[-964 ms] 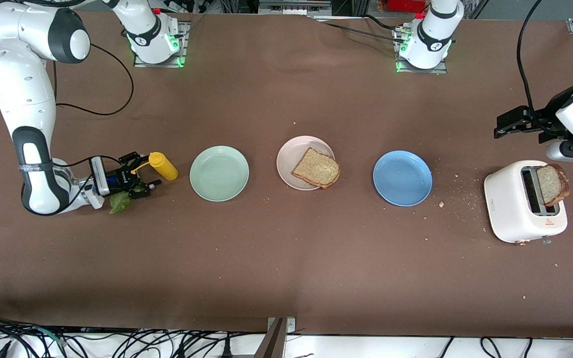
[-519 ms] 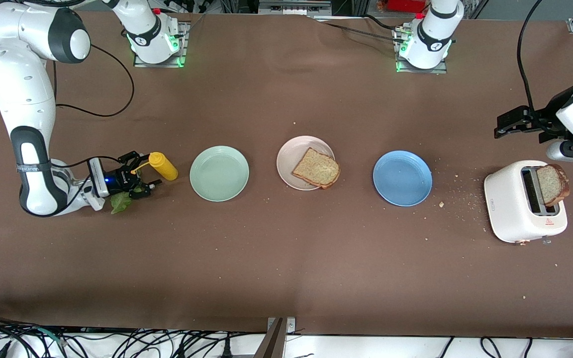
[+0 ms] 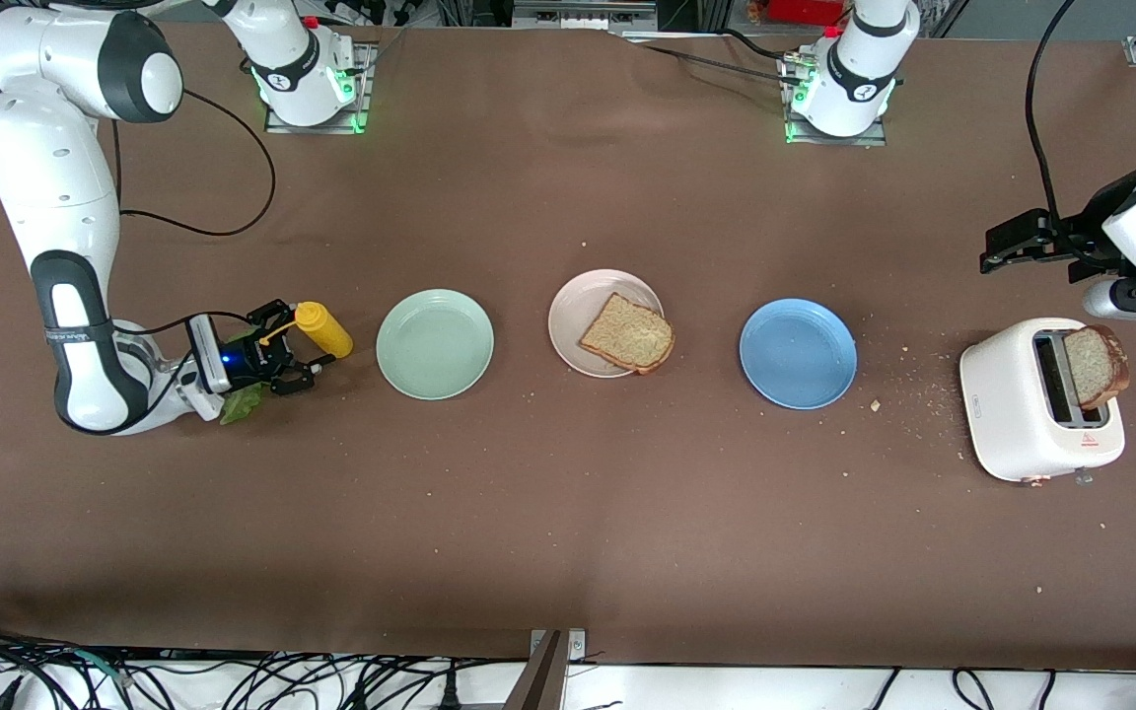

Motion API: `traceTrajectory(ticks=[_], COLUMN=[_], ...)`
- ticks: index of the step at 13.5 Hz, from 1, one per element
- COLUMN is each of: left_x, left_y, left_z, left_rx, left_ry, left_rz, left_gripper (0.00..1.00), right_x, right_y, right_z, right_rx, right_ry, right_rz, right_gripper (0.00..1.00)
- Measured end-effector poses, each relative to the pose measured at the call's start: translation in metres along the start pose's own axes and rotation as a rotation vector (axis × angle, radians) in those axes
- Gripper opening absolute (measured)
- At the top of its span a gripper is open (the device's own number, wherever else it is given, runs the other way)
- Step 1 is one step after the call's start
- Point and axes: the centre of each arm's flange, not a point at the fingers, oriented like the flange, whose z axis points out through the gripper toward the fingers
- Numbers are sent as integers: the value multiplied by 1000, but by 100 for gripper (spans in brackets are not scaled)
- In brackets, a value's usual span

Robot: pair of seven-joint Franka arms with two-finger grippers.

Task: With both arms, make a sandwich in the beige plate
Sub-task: 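Reach the right gripper to the yellow mustard bottle and grasp it, then lift the mustard bottle with the right gripper over the beige plate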

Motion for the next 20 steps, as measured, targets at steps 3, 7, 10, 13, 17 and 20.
traceTrajectory(ticks=[3, 7, 10, 13, 17, 20], left_x=[0, 0, 0, 0, 0, 0], left_y=[0, 0, 0, -1, -2, -2], left_z=[0, 0, 0, 0, 0, 0], left_rx=[0, 0, 0, 0, 0, 0], left_ry=[0, 0, 0, -1, -1, -1], left_rz=[0, 0, 0, -2, -4, -4], left_gripper=[100, 100, 100, 100, 100, 100], right_x=[1, 2, 9, 58, 192, 282], right_y=[1, 5, 13, 34, 63, 86], right_z=[0, 0, -3, -22, -43, -12], right_rx=[-2, -32, -64, -60, -58, -97], right_ry=[0, 5, 16, -50, -291, -508], right_rz=[-1, -13, -28, 82, 353, 605], right_gripper=[72, 37, 29, 21, 6, 6])
